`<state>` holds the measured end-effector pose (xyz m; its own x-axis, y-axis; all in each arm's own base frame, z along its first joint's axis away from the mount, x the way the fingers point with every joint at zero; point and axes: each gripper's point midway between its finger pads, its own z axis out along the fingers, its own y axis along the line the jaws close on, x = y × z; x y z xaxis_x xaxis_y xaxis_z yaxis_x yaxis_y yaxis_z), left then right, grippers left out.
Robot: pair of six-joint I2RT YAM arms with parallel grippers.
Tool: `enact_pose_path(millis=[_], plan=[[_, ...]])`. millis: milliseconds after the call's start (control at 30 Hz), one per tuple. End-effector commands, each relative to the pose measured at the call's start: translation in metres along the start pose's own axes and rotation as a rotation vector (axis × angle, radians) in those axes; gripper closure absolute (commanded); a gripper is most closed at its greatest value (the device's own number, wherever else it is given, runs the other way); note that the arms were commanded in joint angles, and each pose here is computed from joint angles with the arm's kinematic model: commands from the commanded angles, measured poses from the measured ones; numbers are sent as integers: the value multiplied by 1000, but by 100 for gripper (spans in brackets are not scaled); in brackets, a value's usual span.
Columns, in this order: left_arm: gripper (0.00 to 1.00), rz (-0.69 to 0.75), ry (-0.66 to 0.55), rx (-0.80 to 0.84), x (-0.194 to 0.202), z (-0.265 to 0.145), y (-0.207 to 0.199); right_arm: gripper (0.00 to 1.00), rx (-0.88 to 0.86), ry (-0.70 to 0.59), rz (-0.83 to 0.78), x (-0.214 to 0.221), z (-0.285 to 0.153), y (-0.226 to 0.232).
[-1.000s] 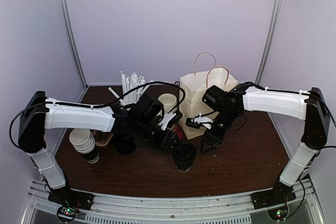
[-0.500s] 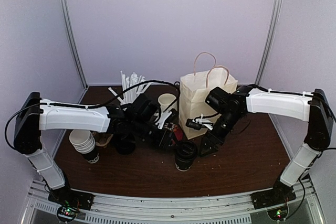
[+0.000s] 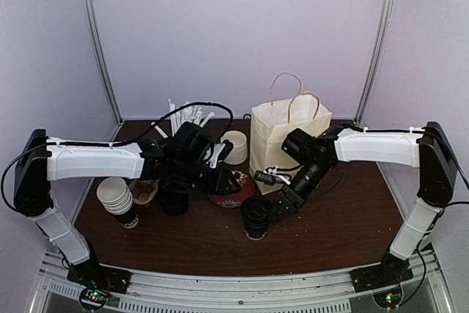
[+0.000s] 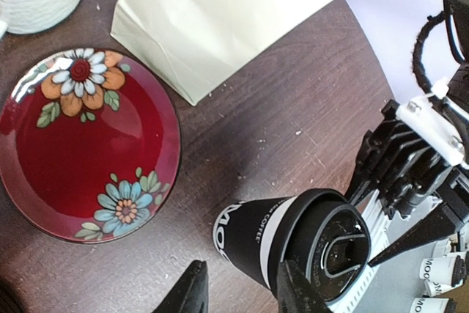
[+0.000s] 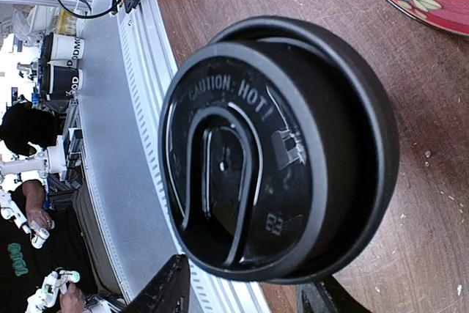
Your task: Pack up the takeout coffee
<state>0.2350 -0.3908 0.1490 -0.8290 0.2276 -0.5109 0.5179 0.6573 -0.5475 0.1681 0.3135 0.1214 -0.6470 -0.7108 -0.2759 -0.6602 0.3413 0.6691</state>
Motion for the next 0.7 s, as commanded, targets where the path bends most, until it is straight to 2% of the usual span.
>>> enact_pose_path(millis=[0,300,667], plan=[[67,-30,42,76,0,11,-13,50,-7,-23,9,-9,0,0],[67,-10,77,122,1,22,-20,56,68,-13,28,-9,1,-16],[68,-19,154,101,18,32,-11,56,95,20,59,-7,9,-31]])
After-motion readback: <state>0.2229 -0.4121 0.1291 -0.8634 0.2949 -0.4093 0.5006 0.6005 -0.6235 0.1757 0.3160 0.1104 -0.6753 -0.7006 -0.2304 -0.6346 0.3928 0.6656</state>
